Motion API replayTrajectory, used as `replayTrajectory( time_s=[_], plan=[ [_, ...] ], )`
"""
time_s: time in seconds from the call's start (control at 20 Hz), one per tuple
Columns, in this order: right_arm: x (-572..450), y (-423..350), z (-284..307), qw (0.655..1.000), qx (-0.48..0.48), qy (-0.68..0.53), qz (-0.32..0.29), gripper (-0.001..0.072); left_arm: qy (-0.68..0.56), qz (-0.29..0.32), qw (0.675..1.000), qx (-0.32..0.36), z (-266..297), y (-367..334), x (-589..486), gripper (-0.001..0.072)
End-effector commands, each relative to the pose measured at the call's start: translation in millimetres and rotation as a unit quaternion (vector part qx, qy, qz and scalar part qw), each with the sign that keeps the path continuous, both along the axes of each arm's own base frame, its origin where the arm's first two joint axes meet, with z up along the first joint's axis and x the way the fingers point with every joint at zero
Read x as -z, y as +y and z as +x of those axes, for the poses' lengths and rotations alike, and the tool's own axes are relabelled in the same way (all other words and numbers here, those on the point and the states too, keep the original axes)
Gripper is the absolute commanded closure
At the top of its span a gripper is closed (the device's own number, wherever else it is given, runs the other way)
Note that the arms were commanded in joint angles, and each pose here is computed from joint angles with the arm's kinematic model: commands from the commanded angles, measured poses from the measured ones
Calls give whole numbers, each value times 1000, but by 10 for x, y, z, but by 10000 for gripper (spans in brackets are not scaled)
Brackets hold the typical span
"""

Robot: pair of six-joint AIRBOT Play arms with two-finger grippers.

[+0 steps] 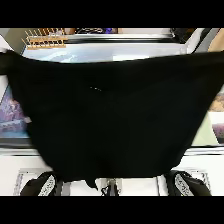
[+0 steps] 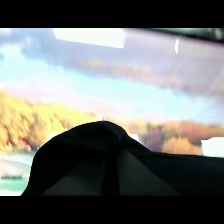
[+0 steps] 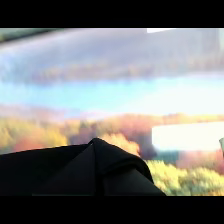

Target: Fold the clothes and pants, and hang the long-sleeved shirts on hangers.

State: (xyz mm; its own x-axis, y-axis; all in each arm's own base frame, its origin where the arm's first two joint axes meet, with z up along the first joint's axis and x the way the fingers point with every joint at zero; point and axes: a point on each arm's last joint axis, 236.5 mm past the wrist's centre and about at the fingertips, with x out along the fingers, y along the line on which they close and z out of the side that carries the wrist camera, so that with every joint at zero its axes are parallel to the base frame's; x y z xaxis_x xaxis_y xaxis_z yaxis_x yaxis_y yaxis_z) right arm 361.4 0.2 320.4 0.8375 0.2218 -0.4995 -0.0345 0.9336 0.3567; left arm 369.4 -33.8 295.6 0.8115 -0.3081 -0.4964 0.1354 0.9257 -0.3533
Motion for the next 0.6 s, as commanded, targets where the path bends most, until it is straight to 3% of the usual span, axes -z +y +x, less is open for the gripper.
replayTrajectory(
  time_s=[0.0,0.25,0.55],
  plan=[
    [1320,-60,621,983,-29,178,-22,705,138,-13,989,53,686,-263,1336,697],
    [2749,22,1505,961,-18,276,12,705,251,-32,965,64,1496,-327,2649,697],
    [3122,30,2077,966,27,251,64,705,267,-48,961,51,1993,-219,3036,697]
  ],
)
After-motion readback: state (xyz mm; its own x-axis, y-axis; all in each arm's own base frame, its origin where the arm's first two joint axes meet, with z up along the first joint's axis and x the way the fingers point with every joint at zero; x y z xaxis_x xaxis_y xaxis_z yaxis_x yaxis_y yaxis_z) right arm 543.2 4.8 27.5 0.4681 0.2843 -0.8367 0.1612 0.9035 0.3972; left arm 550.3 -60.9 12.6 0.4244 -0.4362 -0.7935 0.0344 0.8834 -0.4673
